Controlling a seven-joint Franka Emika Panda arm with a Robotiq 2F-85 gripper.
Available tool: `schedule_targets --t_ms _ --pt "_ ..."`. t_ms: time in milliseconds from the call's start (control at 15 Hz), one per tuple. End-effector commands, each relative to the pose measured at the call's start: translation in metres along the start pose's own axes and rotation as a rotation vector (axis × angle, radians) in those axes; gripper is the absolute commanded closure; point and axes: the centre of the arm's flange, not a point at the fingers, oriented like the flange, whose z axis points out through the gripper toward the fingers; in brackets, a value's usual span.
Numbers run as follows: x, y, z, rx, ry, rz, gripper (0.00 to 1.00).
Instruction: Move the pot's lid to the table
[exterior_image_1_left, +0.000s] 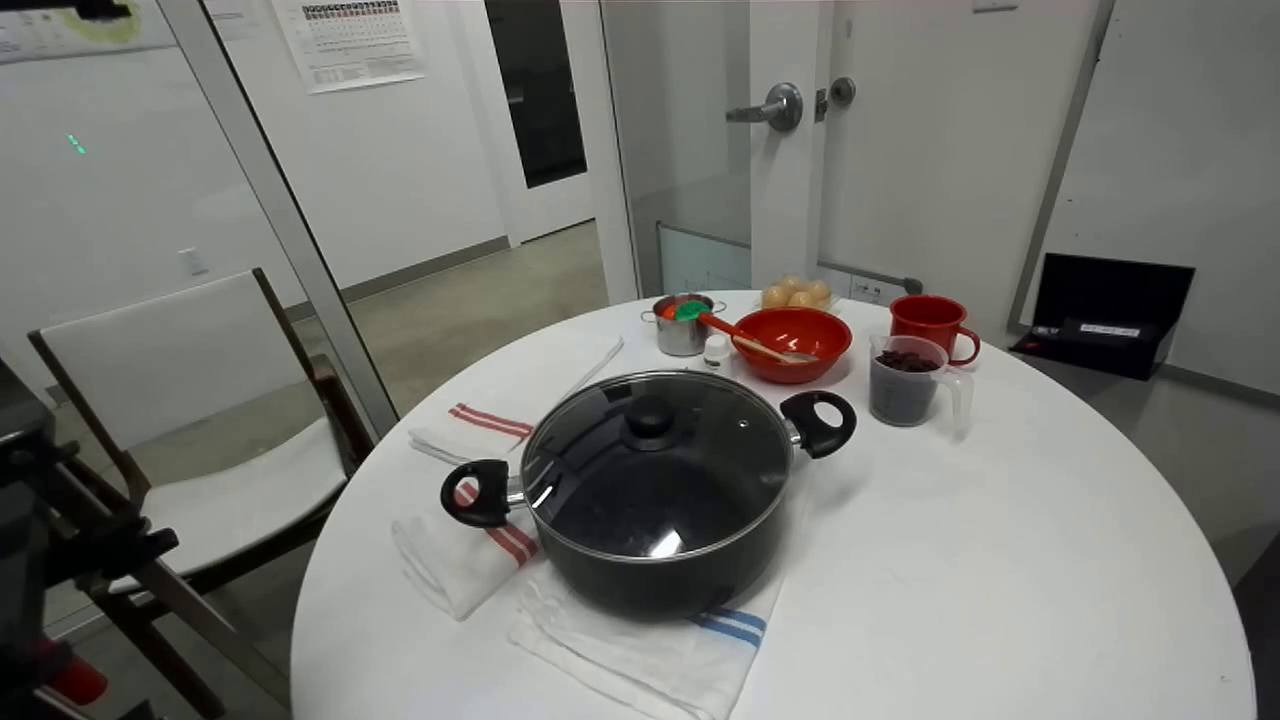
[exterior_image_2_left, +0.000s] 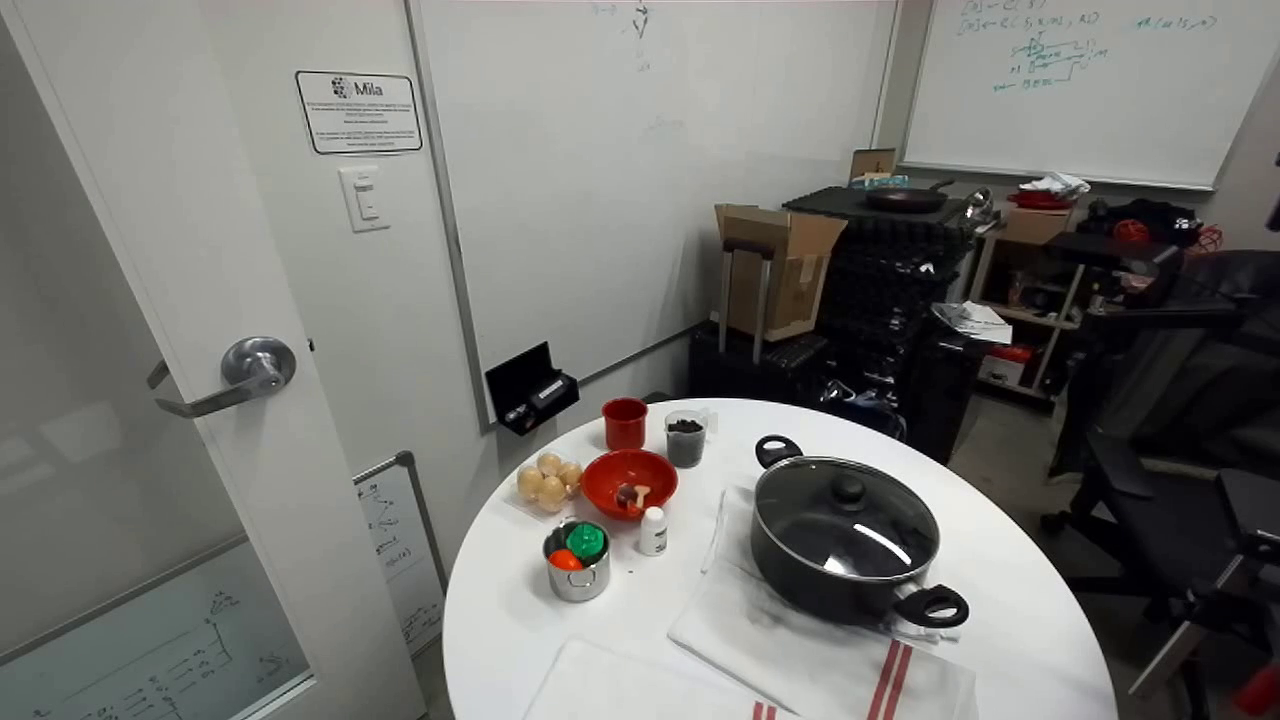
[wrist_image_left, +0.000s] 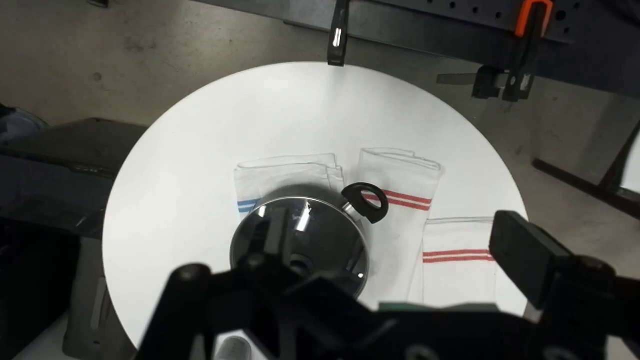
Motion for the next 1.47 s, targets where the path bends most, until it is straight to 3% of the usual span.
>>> schedule_targets --t_ms 0,467,800,1400 --pt "0.052 0.017 0.008 -0.013 -0.024 -0.078 0.00" --pt "0.163 0.033 0.048 -0.032 -0.001 -0.177 0.00" --pt "0.236 0.047 0.100 -0.073 0.026 -0.201 0.00" --pt "0.317 0.066 0.213 -0.080 0.026 -0.220 0.00"
